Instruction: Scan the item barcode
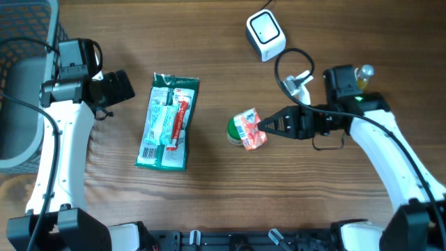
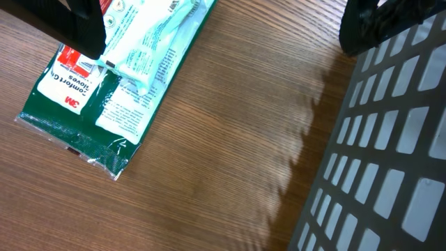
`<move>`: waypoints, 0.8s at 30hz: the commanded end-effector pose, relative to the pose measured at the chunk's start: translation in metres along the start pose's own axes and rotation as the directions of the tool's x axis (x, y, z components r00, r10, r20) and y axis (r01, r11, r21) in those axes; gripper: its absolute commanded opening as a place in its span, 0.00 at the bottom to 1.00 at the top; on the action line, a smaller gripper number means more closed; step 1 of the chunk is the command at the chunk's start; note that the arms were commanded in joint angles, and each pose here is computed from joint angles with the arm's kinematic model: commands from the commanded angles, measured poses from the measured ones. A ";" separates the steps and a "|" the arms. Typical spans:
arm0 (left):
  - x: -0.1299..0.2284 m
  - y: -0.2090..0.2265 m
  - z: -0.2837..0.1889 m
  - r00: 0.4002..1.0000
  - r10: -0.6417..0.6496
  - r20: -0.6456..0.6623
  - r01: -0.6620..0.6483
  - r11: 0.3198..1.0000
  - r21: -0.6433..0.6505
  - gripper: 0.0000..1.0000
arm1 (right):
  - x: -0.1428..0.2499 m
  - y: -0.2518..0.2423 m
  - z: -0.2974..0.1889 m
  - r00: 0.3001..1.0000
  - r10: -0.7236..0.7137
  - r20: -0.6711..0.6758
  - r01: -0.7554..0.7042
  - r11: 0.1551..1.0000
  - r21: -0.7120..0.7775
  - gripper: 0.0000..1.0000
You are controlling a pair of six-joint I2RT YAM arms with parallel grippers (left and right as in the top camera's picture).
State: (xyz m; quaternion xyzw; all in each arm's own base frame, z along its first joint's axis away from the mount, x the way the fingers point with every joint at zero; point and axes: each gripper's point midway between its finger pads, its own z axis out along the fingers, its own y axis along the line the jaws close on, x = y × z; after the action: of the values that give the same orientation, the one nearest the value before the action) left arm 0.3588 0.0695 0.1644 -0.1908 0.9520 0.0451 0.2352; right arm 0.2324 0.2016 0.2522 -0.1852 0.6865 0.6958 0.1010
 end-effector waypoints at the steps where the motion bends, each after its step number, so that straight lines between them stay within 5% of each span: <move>1: -0.001 0.003 0.001 1.000 -0.012 0.001 0.012 1.000 -0.011 1.00 | 0.004 0.035 -0.003 0.994 -0.108 0.023 0.110 0.992 -0.058 0.04; 24: -0.001 0.003 0.001 1.000 -0.012 0.001 0.012 1.000 -0.011 1.00 | 0.053 0.081 0.007 0.983 -0.186 -0.007 0.184 0.980 -0.081 0.04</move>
State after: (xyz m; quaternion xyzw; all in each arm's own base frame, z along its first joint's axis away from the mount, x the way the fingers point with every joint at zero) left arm 0.3588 0.0696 0.1644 -0.1908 0.9519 0.0453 0.2352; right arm 0.1574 0.1998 0.2952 -0.2204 0.6763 0.6945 0.1081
